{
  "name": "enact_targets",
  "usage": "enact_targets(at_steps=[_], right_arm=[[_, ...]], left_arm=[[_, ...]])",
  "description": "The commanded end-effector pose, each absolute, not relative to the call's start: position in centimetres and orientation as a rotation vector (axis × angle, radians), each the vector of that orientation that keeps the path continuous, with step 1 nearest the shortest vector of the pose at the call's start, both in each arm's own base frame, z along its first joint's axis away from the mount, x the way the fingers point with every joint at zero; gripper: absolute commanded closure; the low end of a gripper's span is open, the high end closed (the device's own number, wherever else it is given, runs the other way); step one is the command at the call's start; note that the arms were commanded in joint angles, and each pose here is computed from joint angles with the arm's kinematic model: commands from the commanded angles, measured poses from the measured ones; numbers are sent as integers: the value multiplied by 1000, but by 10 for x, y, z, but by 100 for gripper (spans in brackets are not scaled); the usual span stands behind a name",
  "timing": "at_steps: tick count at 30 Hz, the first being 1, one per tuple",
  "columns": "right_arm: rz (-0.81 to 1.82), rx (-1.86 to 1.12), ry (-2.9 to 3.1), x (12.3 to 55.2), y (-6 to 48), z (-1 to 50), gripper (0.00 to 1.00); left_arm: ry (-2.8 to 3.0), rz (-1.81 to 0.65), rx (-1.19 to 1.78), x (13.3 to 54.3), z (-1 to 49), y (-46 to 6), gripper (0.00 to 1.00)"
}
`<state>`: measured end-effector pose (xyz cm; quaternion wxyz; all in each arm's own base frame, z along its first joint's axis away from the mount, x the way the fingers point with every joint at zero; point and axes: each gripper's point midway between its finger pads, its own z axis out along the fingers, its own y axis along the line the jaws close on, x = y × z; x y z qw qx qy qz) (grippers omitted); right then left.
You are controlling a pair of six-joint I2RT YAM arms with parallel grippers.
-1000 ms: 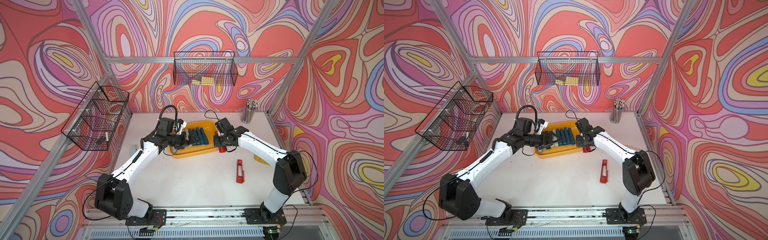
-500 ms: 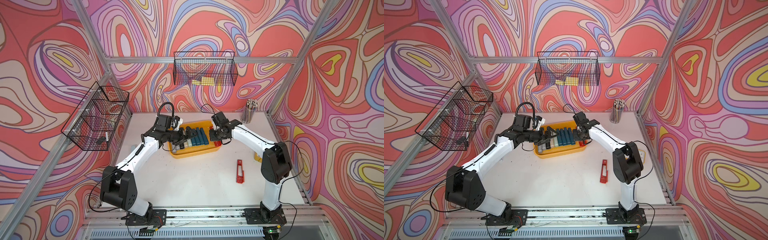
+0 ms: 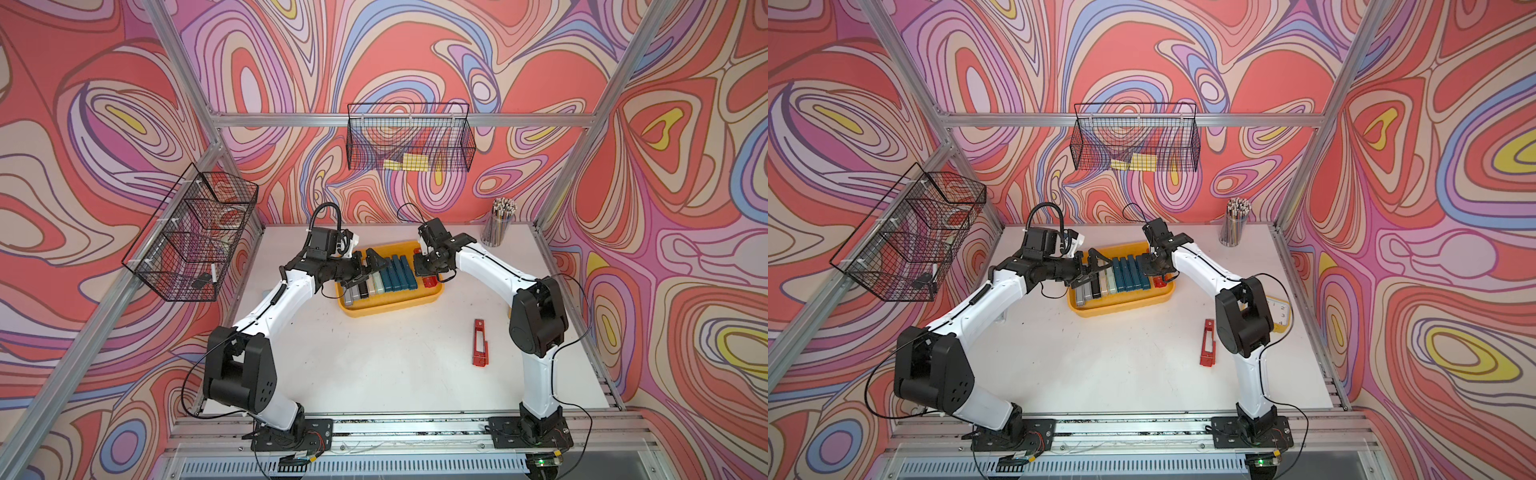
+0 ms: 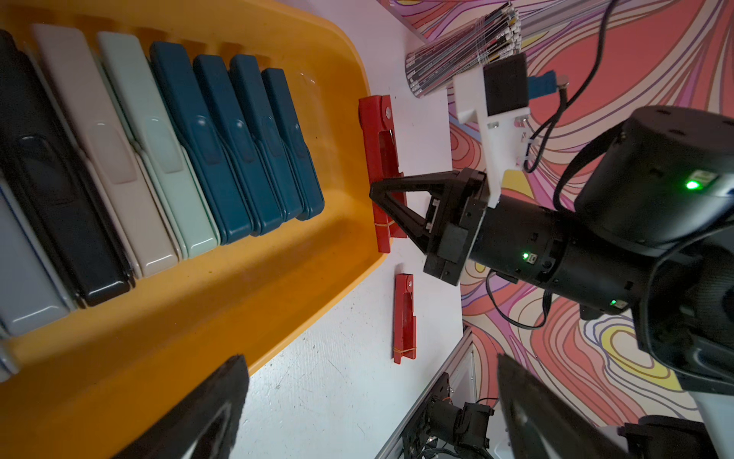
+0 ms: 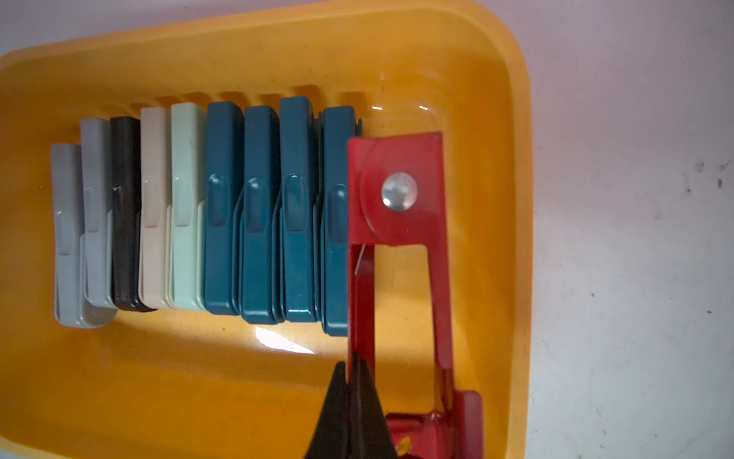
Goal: Put the pruning pliers into the storage box
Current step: Place the pruning pliers in the storage box.
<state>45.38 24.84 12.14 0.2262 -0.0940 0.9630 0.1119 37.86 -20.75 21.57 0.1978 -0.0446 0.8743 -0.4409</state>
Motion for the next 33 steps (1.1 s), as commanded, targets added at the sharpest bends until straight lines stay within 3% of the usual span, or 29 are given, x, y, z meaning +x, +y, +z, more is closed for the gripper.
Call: enact_targets(at_steps=[1, 33], right_arm=[[319, -263, 2639, 465, 250, 124, 100], [336, -252, 2666, 501, 254, 75, 100]], left_arm=[[2399, -1227, -136, 393, 226, -202, 1], [2386, -1225, -209, 405, 213, -185, 1]])
